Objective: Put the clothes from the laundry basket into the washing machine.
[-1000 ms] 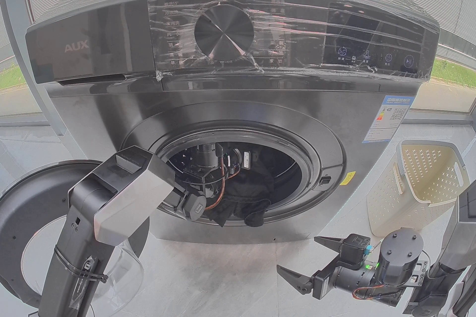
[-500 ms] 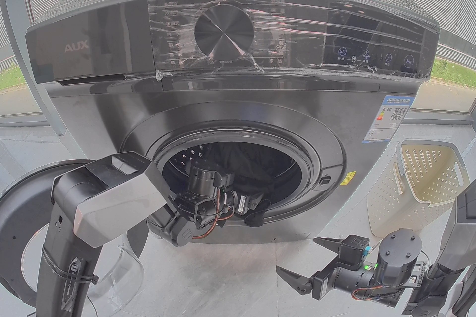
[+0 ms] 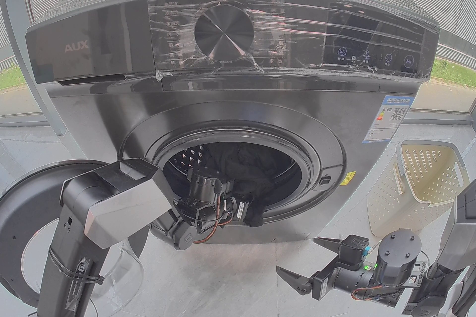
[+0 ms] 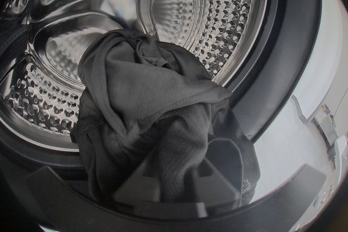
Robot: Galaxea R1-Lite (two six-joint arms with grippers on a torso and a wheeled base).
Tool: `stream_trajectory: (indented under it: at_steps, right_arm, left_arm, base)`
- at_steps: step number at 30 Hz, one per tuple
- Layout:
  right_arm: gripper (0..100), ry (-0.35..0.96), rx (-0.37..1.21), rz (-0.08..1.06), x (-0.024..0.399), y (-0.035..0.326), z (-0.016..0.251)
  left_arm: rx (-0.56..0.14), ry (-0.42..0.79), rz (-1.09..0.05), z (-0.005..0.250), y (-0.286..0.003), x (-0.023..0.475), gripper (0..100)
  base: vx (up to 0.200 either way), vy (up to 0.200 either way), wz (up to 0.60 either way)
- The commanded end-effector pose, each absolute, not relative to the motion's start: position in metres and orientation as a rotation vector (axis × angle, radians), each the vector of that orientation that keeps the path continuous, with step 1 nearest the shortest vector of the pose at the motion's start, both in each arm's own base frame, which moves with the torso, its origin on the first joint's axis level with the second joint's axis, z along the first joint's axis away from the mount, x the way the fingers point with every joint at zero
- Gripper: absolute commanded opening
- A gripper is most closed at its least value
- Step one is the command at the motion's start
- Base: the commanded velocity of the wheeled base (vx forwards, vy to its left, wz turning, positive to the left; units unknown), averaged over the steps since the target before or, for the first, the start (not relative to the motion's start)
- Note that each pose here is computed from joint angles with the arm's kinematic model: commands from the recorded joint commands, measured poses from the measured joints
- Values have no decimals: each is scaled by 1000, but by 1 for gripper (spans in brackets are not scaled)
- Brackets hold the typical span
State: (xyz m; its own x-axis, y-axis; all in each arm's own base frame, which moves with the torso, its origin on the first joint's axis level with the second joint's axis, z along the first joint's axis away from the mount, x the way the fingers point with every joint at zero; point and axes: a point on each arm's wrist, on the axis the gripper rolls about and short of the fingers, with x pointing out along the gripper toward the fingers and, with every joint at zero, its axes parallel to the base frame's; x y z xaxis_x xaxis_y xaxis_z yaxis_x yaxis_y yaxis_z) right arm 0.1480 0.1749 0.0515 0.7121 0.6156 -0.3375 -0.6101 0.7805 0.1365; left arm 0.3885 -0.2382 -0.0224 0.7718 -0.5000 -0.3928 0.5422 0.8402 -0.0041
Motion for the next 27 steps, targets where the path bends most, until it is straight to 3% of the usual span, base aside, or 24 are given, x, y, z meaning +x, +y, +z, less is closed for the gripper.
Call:
stream_trajectory:
  at_steps: [1, 5, 8, 12, 27]
  right_arm:
    - [100, 379, 16, 679, 148, 175, 52]
    - [100, 379, 16, 682, 148, 175, 52]
    - [100, 379, 16, 682, 148, 175, 52]
    - [100, 378, 16, 682, 148, 176, 52]
    - [100, 379, 15, 684, 148, 176, 51]
  left_arm:
    - [110, 392, -564, -25, -239, 390, 0]
    - [69, 290, -548, -2, -245, 407, 0]
    - [12, 144, -476, 28, -249, 431, 0]
    - [-35, 33, -420, 45, -253, 449, 0]
    - [-55, -50, -381, 39, -259, 467, 0]
  base:
    - [0, 0, 0]
    - [0, 0, 0]
    - [0, 0, 0]
    - [0, 0, 0]
    - [0, 0, 0]
